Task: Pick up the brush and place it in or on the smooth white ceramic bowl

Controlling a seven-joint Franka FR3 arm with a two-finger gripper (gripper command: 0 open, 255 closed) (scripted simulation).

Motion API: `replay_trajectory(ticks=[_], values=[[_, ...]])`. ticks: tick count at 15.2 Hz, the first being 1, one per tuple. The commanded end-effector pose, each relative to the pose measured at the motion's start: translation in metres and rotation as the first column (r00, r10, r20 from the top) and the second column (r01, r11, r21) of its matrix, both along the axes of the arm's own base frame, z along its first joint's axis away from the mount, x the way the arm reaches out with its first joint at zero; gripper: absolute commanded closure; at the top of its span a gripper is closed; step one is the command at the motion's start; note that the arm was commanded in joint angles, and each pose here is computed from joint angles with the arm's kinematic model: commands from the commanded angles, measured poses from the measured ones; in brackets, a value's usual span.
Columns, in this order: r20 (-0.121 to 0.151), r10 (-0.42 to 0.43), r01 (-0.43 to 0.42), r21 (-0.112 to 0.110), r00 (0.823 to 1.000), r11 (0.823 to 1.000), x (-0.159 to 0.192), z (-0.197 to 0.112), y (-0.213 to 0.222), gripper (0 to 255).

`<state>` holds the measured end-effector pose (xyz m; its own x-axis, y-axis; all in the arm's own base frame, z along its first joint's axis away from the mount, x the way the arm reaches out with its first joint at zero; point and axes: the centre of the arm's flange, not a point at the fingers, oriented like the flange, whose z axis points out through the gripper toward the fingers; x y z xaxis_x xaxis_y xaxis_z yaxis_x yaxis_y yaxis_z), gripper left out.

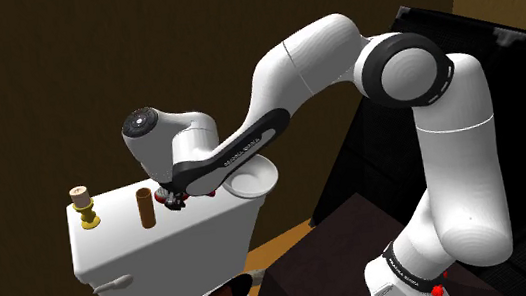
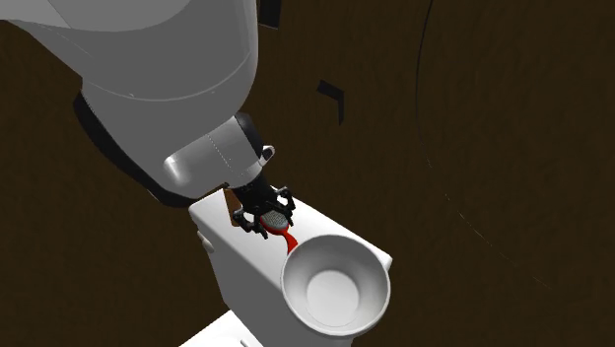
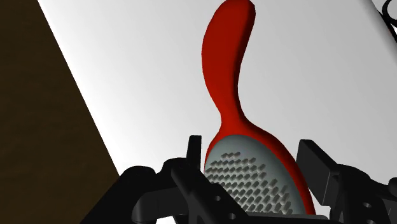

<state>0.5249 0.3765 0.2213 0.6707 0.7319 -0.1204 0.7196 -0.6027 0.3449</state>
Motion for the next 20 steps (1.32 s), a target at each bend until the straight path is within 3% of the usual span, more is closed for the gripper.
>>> replay_trajectory(ticks=[1,6,20], values=[[-0.001,0.000,0.000,0.000,1.000,1.000,0.000,0.000,0.000,255],[-0.001,0.000,0.000,0.000,1.000,1.000,0.000,0.000,0.000,255],[-0.001,0.000,0.000,0.000,1.000,1.000,0.000,0.073,0.000,255]])
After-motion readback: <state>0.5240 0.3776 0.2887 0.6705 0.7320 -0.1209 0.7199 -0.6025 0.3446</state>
